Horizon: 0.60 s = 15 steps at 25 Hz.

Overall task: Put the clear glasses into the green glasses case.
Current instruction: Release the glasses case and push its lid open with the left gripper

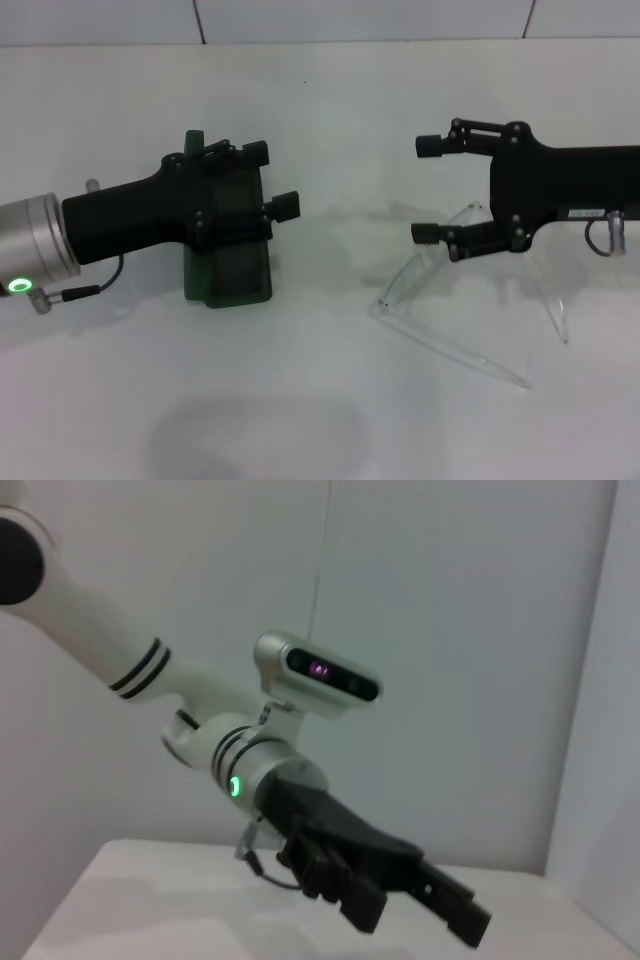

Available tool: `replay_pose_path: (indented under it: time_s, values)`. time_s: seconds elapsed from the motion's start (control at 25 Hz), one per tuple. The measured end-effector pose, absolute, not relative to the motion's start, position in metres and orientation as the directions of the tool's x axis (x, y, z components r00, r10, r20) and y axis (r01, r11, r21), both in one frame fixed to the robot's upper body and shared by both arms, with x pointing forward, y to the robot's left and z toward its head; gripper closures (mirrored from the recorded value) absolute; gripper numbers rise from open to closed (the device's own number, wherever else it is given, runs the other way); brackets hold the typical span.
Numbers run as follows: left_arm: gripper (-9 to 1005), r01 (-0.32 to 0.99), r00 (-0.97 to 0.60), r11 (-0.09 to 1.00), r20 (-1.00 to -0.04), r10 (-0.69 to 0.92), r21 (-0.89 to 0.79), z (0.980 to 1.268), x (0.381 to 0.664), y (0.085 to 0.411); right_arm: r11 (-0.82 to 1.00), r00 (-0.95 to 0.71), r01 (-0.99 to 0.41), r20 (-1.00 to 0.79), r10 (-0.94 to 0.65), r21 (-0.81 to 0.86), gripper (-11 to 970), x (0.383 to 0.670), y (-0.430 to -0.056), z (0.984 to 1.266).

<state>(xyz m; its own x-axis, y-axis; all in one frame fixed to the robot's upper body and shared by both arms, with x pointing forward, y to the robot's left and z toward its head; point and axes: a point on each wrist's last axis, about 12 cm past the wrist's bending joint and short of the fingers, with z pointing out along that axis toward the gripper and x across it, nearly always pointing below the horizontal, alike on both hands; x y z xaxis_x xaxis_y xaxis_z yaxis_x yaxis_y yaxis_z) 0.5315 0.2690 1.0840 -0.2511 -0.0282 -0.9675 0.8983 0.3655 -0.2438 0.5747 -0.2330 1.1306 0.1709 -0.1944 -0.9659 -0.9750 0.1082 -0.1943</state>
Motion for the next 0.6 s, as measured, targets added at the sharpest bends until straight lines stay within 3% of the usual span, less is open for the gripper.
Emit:
replay_pose_path:
  time_s: [0.2,0.6]
  values:
    - [121,0.861,-0.319,0.409,-0.947,-0.027,-0.302,1.0837,0.5355,0.2762,0.125,0.169,-0.973,-0.968,-0.185,-0.194,76,0.5753,-0.2311,1.1299]
    - [130,0.873,-0.311,0.397,-0.951,0.005,-0.283,1.0856,0.5324,0.2731,0.15,0.16,-0.971,-0.972,-0.171,-0.186,81,0.5737,-0.2296,1.1268]
